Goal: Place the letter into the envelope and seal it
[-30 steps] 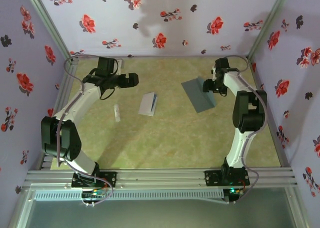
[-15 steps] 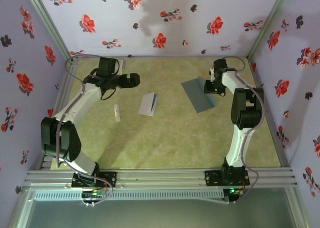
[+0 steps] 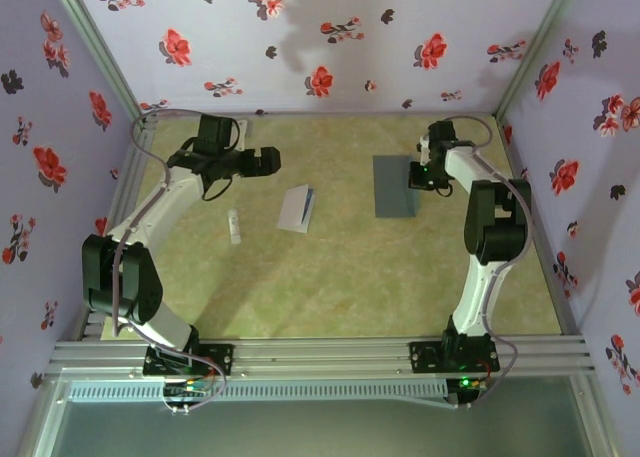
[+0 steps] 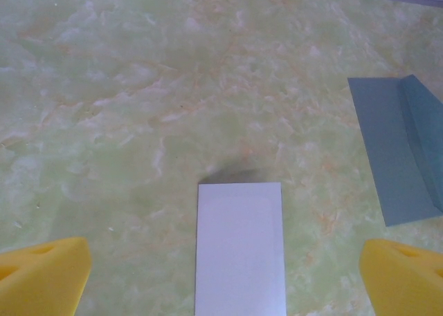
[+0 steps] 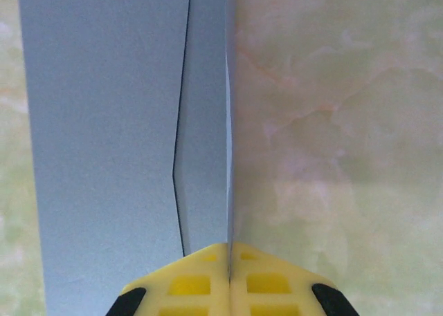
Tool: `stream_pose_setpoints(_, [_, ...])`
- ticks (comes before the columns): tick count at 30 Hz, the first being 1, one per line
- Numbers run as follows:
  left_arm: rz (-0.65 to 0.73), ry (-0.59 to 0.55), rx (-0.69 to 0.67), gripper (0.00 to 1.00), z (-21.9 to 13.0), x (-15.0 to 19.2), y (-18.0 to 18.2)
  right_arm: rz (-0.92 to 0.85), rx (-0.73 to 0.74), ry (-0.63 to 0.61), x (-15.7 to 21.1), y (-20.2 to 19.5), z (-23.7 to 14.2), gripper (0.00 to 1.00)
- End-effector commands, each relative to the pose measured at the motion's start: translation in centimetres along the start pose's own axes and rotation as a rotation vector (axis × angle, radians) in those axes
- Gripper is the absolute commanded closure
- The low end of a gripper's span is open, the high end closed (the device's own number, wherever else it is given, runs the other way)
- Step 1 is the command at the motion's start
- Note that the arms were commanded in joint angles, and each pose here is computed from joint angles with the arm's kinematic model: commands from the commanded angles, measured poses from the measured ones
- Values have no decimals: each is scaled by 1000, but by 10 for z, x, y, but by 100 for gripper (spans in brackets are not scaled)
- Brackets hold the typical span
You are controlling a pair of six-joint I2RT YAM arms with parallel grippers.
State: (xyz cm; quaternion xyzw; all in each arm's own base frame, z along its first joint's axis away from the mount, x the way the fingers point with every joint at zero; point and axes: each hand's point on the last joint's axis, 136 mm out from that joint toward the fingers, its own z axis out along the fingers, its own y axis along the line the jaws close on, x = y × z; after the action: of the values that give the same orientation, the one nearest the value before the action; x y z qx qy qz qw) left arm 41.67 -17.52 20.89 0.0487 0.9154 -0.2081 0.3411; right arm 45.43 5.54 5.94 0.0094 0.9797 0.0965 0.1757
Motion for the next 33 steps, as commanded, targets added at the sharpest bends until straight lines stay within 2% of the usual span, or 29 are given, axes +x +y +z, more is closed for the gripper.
stream_pose_setpoints(1, [11,7,27,0,0,0,-8,-6,-35,-67,-5,21,-28,100])
stream_pose_setpoints(7, [-1,23,45,0,6,3,-10,-15,-17,-52,20,52,-36,100])
stream_pose_setpoints(16, [1,39,41,0,11,8,-9,141,-47,-20,60,79,-19,100])
stream_pose_setpoints(21, [1,48,40,0,14,9,-9,158,-90,-23,72,99,-13,100])
stream_pose_setpoints(33, [5,44,39,0,12,8,-9,143,-90,-6,94,135,-5,100])
